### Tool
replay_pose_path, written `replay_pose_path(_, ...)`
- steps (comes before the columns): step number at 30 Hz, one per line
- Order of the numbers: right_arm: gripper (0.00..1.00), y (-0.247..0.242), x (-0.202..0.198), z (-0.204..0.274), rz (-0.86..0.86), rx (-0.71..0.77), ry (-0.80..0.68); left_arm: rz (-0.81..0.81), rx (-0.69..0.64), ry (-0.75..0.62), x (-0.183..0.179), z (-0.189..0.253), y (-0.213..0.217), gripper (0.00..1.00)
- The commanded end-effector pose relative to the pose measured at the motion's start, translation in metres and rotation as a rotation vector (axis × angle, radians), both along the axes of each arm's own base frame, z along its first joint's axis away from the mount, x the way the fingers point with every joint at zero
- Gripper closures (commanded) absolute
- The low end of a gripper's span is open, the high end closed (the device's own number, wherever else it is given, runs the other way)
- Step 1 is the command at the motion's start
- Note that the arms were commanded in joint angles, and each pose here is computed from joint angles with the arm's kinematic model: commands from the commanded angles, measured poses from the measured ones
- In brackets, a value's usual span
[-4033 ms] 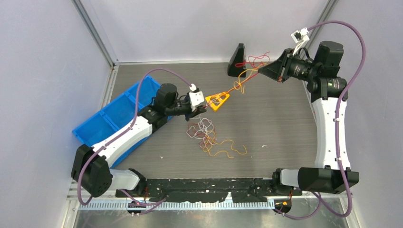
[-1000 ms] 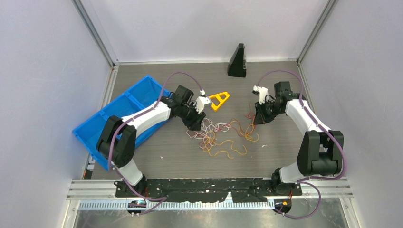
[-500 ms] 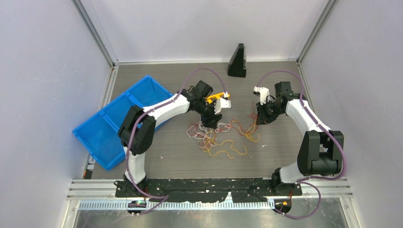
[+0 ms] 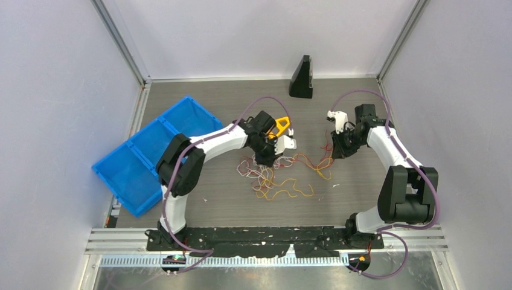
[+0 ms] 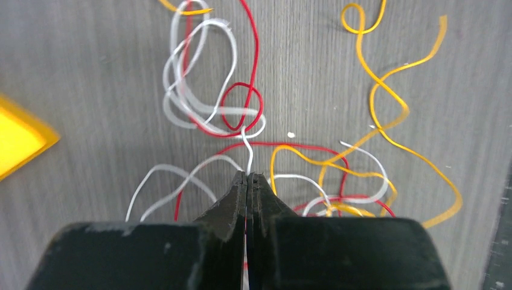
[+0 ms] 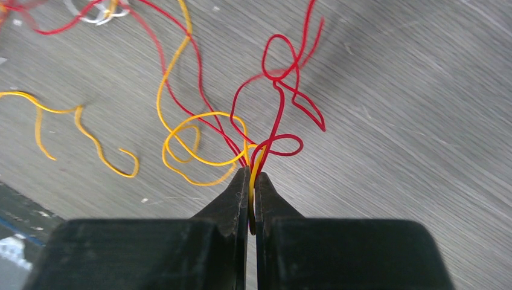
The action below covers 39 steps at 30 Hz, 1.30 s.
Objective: Untangle the cables
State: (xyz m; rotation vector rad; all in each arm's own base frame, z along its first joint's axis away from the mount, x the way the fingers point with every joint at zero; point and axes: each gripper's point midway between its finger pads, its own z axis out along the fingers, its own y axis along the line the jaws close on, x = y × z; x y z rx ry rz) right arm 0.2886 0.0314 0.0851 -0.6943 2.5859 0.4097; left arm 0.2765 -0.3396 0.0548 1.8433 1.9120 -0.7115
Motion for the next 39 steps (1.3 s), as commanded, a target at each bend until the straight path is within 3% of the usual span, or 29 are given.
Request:
replay_pose_path(1,0.95,-0.038,0.002,-0.009,0.013,-0.158,-0.024,0.139,-0.214,-0.118,0.019,0.122,0.016,1.00)
replay_pose_path(9,0.95,-0.094,0.003,-0.039,0.006,-0.350,-0.005,0.433,-0.462,-0.204,0.043,0.251,0.114,1.00)
replay_pose_path(15,0.95,-0.103,-0.004,-0.055,0.029,-0.404,0.019,0.640,-0.625,-0.372,0.062,0.333,0.170,1.00)
replay_pose_path(22,0.94,-0.030,0.006,-0.010,0.108,-0.069,-0.043,0.617,-0.740,-0.323,0.040,0.351,0.161,1.00)
replay_pose_path(24,0.74,-0.009,0.006,0.014,0.132,0.013,-0.070,0.592,-0.774,-0.273,0.032,0.352,0.155,1.00)
replay_pose_path(25,0.54,-0.004,0.009,0.024,0.133,0.032,-0.084,0.561,-0.787,-0.243,0.026,0.351,0.150,1.00)
replay_pose_path(27,0.33,0.010,0.010,0.049,0.163,0.083,-0.098,0.513,-0.806,-0.165,0.015,0.349,0.141,1.00)
replay_pose_path(28,0.30,0.019,0.004,0.060,0.178,0.133,-0.088,0.502,-0.809,-0.126,0.010,0.346,0.136,1.00)
replay_pose_path(31,0.01,0.042,0.012,0.117,0.212,0.244,-0.221,0.466,-0.813,-0.083,-0.002,0.340,0.125,1.00)
replay_pose_path(34,0.04,0.064,0.017,0.159,0.254,0.256,-0.395,0.482,-0.828,-0.089,-0.004,0.338,0.123,1.00)
replay_pose_path(39,0.05,0.110,0.014,0.183,0.303,0.318,-0.451,0.552,-0.766,-0.124,0.000,0.330,0.133,1.00)
